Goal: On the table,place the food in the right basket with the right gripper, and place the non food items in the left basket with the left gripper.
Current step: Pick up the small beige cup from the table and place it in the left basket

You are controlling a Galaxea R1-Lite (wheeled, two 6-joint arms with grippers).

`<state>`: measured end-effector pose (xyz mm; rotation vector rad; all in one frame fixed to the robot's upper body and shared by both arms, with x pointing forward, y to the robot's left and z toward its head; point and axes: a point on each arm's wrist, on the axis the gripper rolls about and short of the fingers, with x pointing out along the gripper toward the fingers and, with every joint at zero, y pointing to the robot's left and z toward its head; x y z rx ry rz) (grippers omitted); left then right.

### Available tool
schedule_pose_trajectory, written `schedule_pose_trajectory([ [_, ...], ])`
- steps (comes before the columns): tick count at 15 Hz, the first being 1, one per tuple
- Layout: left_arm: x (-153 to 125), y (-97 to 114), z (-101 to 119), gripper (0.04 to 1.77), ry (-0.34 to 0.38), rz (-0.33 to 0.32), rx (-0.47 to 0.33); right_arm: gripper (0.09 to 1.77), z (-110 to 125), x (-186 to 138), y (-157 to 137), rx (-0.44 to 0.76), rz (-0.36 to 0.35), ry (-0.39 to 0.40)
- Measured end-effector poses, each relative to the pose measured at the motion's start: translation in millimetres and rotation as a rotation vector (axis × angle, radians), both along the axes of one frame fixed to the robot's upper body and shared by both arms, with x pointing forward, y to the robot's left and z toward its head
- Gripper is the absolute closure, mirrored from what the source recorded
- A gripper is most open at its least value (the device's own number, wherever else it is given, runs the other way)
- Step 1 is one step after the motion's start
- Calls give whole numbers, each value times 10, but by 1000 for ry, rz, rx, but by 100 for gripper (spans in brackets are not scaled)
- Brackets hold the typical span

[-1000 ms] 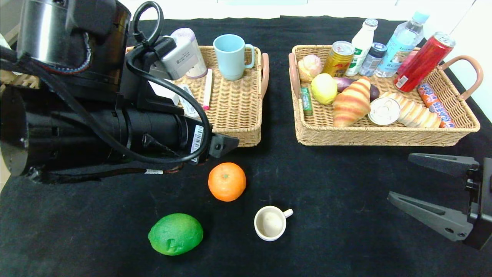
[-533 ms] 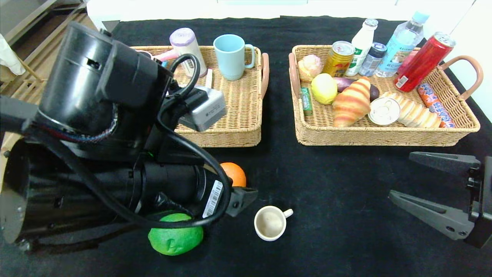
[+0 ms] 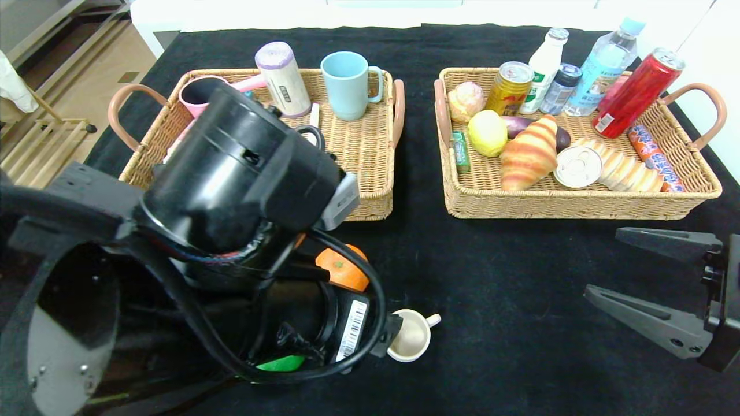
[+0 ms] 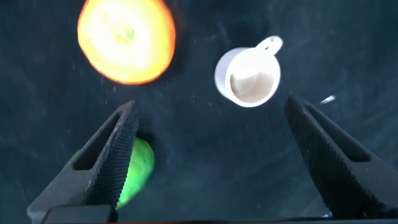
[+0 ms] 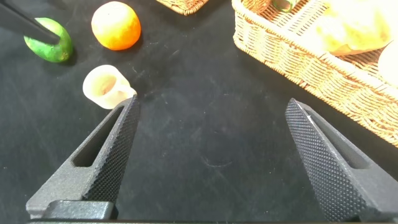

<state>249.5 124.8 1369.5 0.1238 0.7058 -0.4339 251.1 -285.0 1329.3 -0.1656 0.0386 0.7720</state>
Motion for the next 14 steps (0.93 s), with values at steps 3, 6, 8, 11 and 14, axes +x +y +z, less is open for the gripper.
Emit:
schedule_pose_trajectory([
  [3, -30, -203, -72, 10, 24, 94, 40, 15, -2, 4, -1, 0, -1, 1],
  [6, -45, -303, -172, 10, 68, 94, 58, 15, -3, 5, -3, 0, -3, 2],
  [8, -48, -330, -218, 10, 101, 78, 46, 15, -5, 7, -3, 0, -3, 3],
  [11, -40, -343, -248, 9, 116, 85, 45, 15, -8, 12, -2, -1, -3, 6],
  [14, -21, -359, -284, 9, 134, 106, 43, 15, -13, 17, -1, -1, -4, 8],
])
